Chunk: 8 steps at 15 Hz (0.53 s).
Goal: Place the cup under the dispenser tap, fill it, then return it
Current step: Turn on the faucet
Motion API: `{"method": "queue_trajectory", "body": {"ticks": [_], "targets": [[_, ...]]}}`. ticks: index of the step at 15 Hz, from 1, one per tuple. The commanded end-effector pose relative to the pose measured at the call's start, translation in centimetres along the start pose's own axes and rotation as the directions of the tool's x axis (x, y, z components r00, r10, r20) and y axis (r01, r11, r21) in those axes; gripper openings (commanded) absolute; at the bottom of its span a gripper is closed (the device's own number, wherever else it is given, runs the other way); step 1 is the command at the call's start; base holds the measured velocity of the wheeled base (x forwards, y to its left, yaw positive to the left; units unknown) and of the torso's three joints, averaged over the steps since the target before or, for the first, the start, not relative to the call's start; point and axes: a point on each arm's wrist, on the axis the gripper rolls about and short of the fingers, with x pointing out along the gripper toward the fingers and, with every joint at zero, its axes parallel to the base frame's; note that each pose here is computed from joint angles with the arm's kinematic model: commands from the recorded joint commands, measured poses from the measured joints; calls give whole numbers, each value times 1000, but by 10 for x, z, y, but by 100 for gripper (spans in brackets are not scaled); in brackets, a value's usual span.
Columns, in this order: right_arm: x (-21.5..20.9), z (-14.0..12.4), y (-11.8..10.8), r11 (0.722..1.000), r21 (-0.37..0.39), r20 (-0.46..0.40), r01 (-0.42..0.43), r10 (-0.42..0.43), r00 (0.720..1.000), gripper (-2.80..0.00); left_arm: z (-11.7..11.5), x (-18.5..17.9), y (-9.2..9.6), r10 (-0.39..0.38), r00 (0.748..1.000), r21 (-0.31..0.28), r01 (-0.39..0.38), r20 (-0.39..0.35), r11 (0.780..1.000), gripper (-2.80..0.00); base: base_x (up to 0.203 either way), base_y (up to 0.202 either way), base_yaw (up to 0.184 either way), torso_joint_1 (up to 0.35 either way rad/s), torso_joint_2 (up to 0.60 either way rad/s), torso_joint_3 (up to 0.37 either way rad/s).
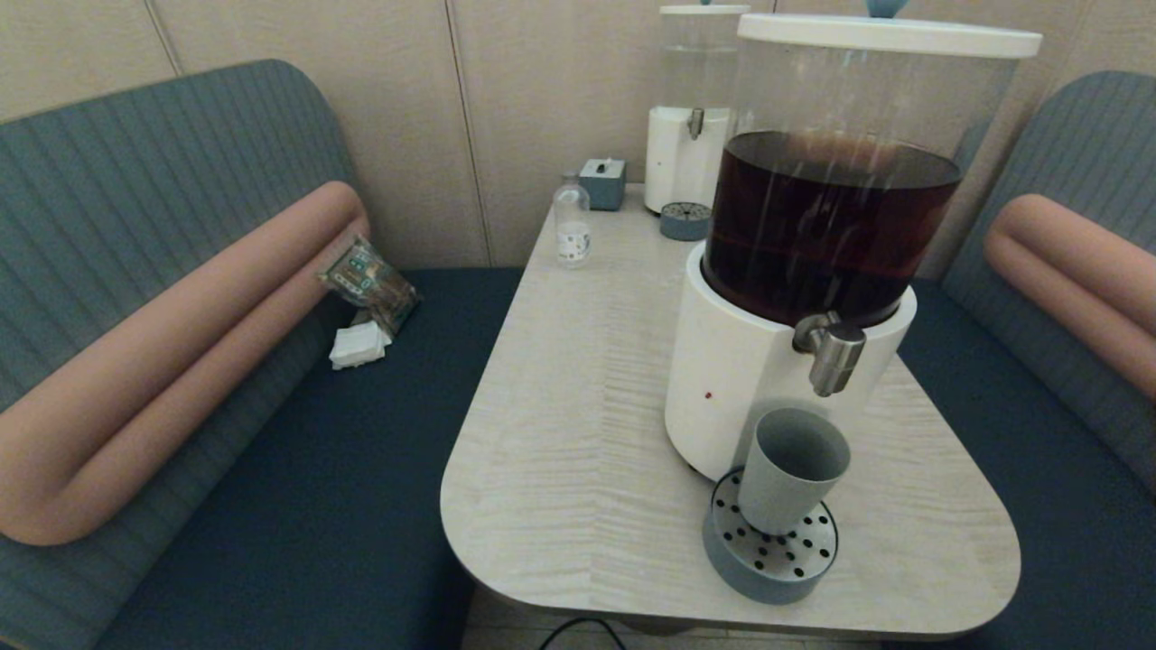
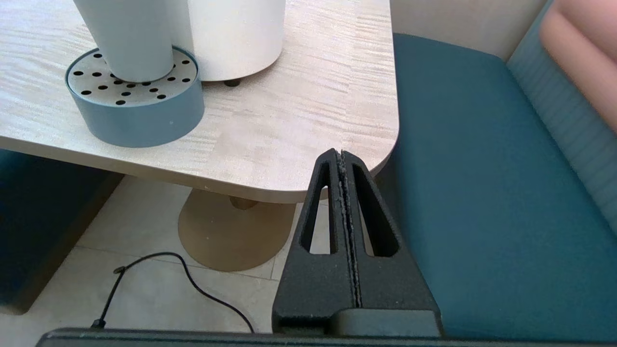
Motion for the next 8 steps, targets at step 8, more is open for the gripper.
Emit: {"method": "queue_trajectory", "body": {"ticks": [8], "targets": [[-3, 201, -19, 992, 116, 248, -56, 26, 968, -280, 0, 0, 0, 1, 1000, -2, -1, 0, 1000, -280, 0, 0, 0, 0, 0, 0]]}}
